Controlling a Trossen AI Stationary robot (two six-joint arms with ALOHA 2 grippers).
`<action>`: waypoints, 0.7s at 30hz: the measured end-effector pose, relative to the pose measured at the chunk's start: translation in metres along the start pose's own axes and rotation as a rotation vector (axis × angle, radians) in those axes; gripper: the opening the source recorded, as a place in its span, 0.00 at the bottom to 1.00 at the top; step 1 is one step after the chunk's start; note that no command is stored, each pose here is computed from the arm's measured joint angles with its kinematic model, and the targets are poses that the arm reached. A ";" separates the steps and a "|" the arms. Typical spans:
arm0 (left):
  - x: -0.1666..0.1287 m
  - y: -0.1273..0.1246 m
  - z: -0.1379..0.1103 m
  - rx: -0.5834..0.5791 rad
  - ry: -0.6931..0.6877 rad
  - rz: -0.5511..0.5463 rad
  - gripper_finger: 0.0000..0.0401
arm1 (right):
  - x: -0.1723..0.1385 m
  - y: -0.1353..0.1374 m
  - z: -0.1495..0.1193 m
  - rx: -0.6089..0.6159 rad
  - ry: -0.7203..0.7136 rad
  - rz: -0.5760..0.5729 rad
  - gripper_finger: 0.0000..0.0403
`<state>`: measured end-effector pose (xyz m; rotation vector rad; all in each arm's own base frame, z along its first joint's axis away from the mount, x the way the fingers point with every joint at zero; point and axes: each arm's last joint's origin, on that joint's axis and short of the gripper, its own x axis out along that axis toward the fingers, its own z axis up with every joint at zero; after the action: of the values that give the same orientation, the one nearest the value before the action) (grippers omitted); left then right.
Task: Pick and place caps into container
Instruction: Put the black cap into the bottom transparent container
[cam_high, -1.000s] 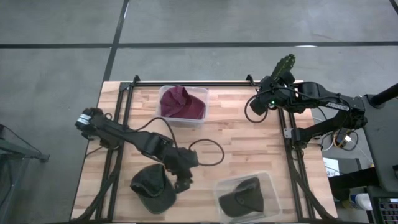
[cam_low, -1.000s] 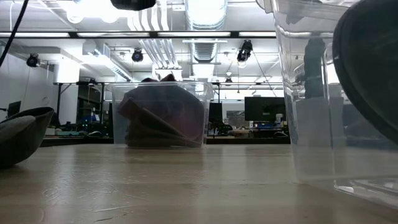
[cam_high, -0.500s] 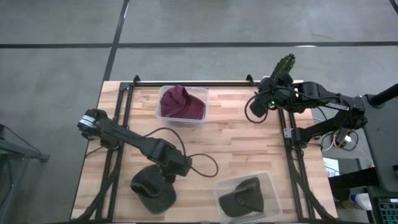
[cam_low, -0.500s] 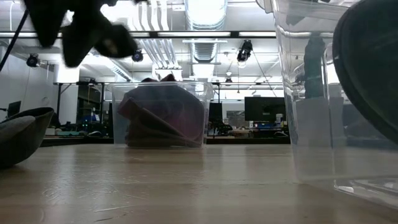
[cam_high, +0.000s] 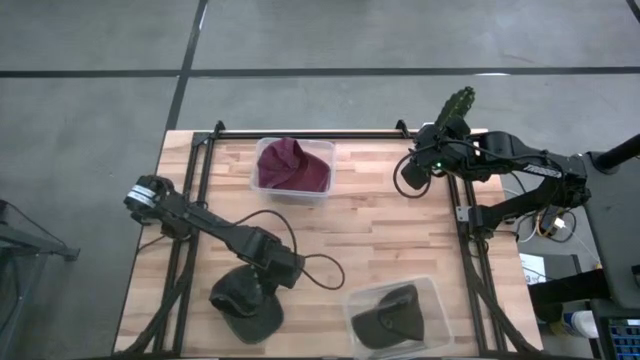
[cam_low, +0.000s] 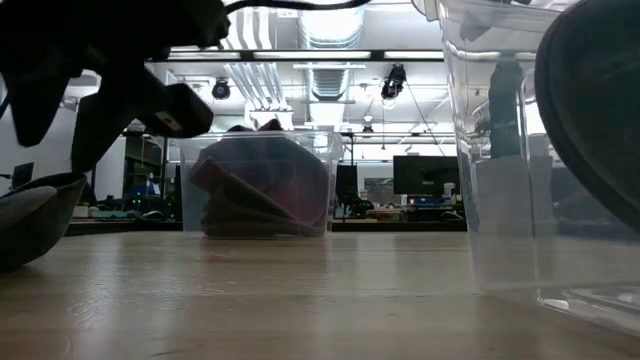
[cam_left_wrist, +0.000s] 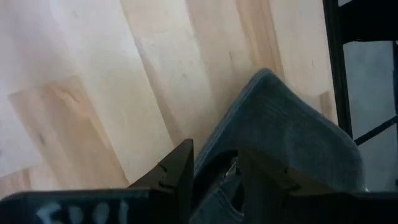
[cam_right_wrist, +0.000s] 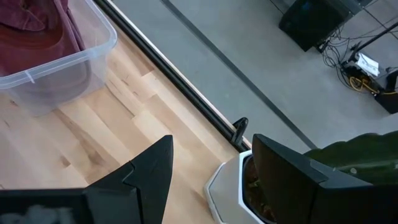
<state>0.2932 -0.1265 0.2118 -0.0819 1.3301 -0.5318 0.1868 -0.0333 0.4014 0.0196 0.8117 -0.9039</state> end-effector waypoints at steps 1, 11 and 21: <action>0.002 0.001 -0.001 0.004 0.002 -0.005 0.30 | 0.000 0.000 0.000 0.000 0.000 0.000 0.53; 0.017 0.006 -0.012 0.062 0.008 -0.036 0.30 | 0.000 0.000 0.000 0.002 -0.001 0.000 0.53; 0.019 0.006 -0.004 0.110 -0.078 -0.053 0.30 | 0.000 0.000 0.000 0.013 -0.001 0.000 0.53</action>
<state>0.2940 -0.1283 0.1922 -0.0466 1.2230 -0.6398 0.1869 -0.0333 0.4015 0.0305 0.8047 -0.9095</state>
